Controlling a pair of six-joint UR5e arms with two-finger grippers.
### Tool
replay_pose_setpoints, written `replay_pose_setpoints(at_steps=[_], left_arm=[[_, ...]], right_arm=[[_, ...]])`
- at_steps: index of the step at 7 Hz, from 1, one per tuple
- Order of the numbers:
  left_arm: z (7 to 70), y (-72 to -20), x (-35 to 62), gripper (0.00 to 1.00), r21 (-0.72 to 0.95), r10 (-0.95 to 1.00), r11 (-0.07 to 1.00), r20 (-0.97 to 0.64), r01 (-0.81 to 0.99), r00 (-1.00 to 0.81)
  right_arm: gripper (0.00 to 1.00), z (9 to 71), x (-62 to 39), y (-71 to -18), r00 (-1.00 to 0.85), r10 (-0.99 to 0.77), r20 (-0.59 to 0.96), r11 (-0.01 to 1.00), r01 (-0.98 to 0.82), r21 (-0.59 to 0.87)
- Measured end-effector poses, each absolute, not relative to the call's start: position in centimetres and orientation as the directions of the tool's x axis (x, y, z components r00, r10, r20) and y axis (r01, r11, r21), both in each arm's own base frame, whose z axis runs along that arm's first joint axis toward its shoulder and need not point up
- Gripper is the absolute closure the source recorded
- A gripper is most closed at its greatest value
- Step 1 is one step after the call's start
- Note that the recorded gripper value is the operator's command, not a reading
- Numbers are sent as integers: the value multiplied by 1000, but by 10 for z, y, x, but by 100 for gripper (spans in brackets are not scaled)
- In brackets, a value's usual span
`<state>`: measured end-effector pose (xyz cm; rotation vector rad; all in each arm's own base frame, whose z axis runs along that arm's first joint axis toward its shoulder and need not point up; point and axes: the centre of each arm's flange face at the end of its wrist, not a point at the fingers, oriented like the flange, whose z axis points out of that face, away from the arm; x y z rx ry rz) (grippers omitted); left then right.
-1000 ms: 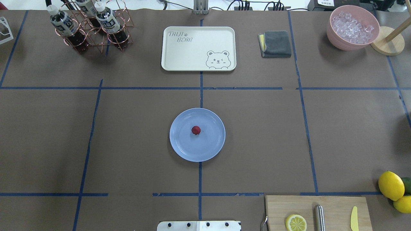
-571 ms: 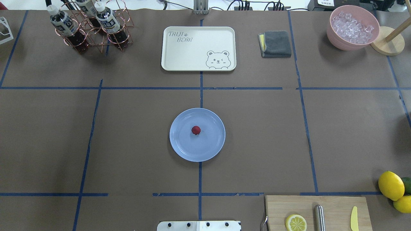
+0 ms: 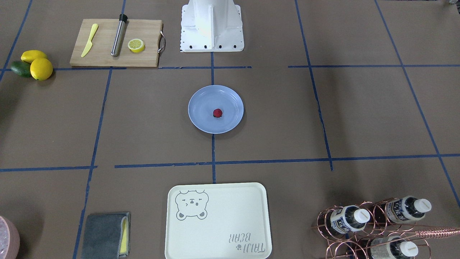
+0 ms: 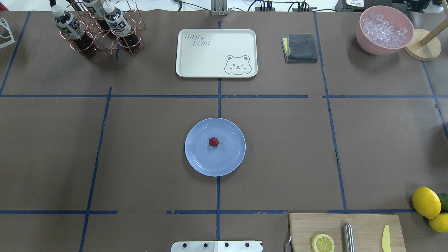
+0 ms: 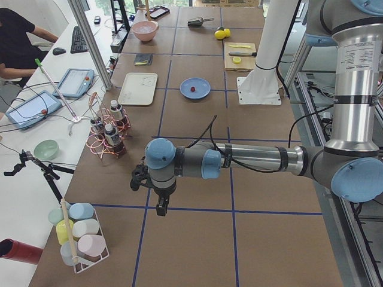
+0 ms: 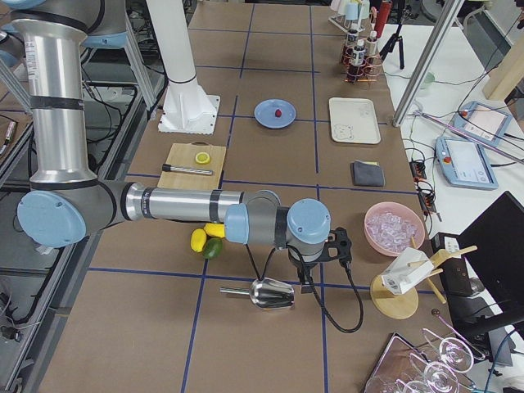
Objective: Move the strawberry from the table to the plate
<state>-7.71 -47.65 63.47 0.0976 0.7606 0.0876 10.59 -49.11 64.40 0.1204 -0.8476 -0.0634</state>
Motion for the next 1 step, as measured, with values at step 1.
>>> replay_pose_setpoints(at_steps=[1], left_arm=[[634,-477,-77,0,121,115,992,-683,-44,721]], right_arm=[[0,643,106,-491,661,-105,743,991,8,133]])
